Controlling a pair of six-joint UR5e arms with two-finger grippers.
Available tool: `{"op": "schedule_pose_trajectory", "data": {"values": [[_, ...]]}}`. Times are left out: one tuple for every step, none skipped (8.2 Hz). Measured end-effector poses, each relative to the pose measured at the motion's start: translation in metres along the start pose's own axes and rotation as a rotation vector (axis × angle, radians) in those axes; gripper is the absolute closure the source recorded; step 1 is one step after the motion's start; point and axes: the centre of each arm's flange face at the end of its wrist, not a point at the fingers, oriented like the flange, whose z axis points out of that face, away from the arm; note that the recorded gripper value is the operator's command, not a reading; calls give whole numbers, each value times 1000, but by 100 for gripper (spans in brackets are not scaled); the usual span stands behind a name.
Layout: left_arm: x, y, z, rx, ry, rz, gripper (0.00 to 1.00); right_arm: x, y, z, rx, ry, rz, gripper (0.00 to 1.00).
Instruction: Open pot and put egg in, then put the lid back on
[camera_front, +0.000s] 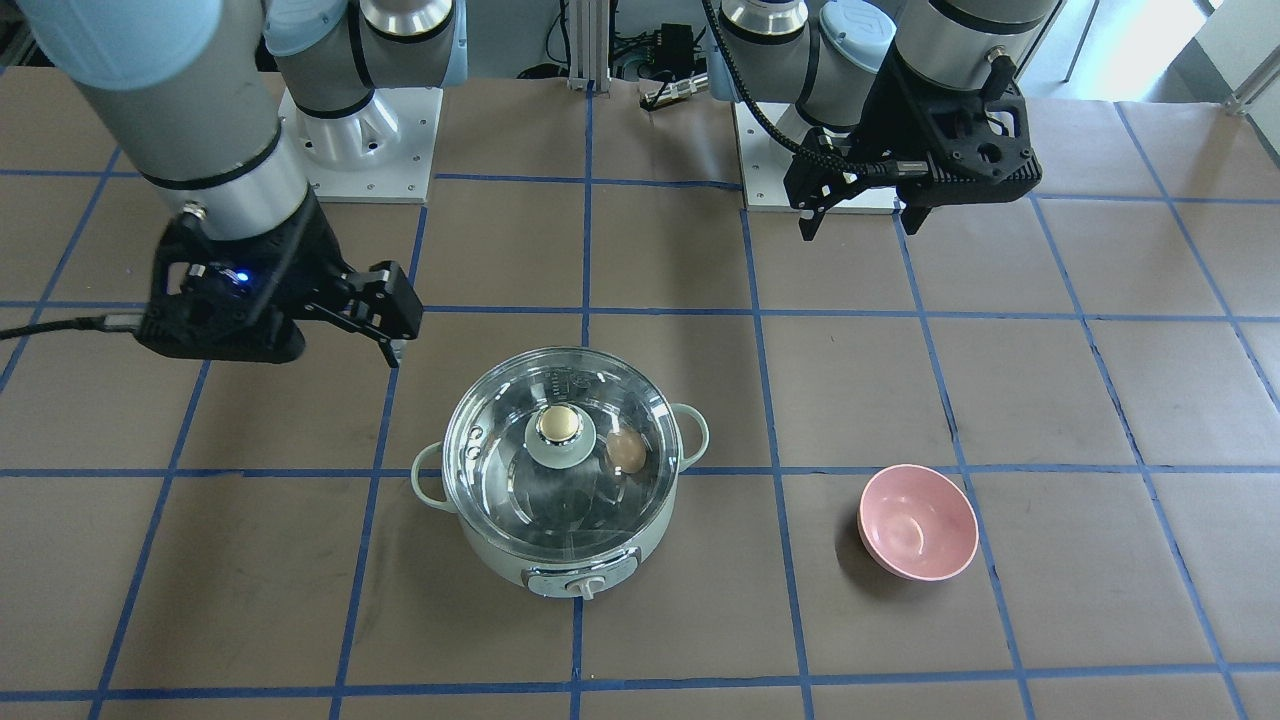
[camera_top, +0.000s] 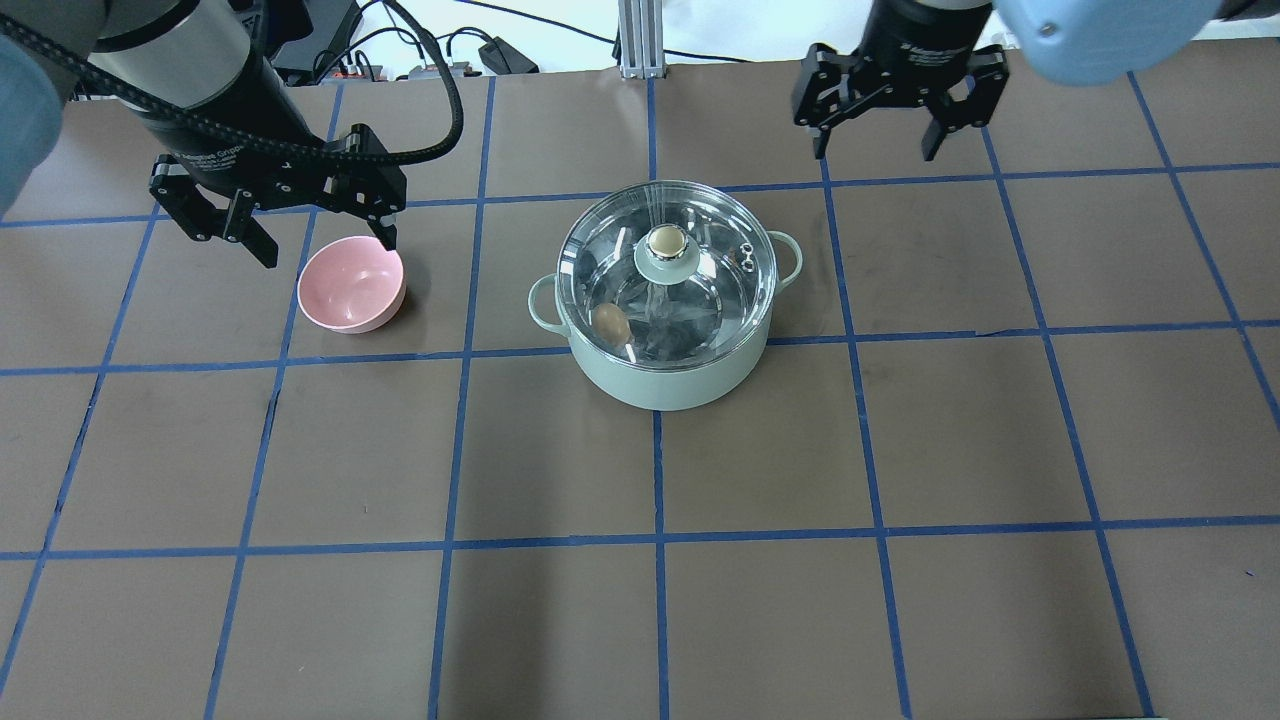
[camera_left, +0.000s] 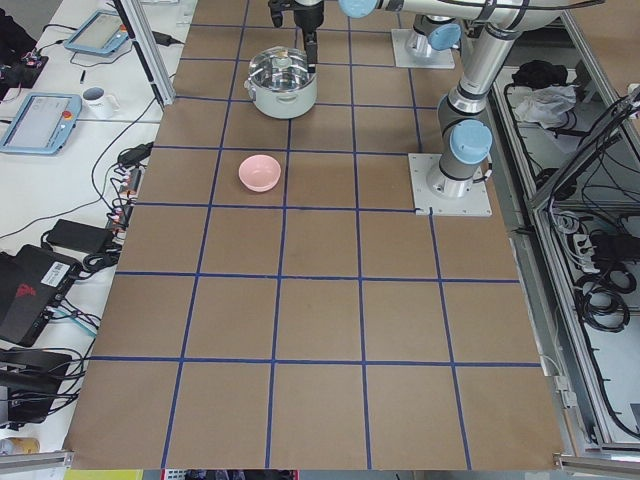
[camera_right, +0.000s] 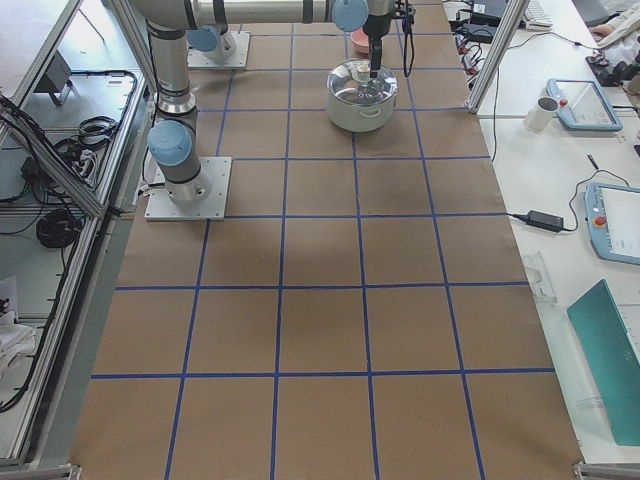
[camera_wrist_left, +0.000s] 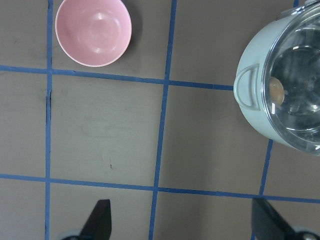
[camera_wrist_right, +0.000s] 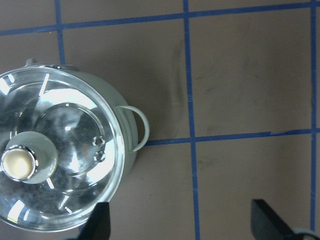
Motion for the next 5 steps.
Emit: {"op": "schedule_pose_trajectory", "data": {"values": [[0,0,0,0,0,0,0,29,7,-17,-10,11,30,0],[0,0,0,0,0,0,0,52,15,-31,-20,39,33,0],[0,0,0,0,0,0,0,67,23,-39,-29,71,29,0],[0,0,0,0,0,0,0,75,27,-43,-34,89,27,0],[0,0,0,0,0,0,0,78,29,-45,-36,94,25,0]]}}
